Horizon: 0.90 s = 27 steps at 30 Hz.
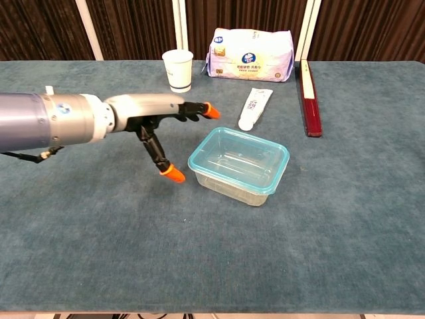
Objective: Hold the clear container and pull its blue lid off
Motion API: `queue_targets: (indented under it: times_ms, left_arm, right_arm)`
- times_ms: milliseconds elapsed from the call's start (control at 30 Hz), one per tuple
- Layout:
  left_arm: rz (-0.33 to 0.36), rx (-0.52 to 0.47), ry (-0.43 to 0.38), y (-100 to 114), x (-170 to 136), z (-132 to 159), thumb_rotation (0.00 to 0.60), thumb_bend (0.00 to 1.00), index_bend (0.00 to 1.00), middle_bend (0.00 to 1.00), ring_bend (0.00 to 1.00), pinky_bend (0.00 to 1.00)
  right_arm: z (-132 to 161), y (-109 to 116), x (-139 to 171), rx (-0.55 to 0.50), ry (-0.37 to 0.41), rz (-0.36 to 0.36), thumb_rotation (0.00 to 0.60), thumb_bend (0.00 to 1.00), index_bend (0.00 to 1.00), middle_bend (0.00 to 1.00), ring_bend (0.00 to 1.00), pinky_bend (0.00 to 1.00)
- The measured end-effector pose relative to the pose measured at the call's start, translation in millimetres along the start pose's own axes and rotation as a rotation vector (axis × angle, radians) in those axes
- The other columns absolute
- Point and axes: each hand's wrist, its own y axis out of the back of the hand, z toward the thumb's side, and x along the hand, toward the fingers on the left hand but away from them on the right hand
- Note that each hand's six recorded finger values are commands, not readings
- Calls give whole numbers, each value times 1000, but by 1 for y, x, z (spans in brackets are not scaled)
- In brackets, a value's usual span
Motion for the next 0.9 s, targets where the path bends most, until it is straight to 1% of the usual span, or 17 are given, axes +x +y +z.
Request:
queue_targets:
  times_ms: [367, 533, 733, 833, 900]
  left_arm:
    - [-11, -23, -1, -11, 24, 9, 600, 0, 0, 0, 0, 68]
    - [-3, -28, 0, -11, 30, 12, 600, 0, 0, 0, 0, 94]
    - [13, -35, 20, -11, 40, 10, 600, 0, 0, 1, 0, 119]
    - [18, -28, 23, -12, 43, 10, 600, 0, 0, 19, 0, 132]
    - [20, -29, 24, -13, 46, 11, 600, 0, 15, 48, 24, 173]
  right_arm:
    - [0, 0, 0, -9, 1, 1, 600, 204, 0, 0, 0, 0]
    - [2, 0, 0, -11, 6, 4, 600, 205, 0, 0, 0, 0]
    - [3, 0, 1, -13, 6, 4, 600, 204, 0, 0, 0, 0]
    - [3, 0, 1, -15, 6, 7, 600, 205, 0, 0, 0, 0]
    - [3, -1, 2, -14, 7, 9, 600, 204, 0, 0, 0, 0]
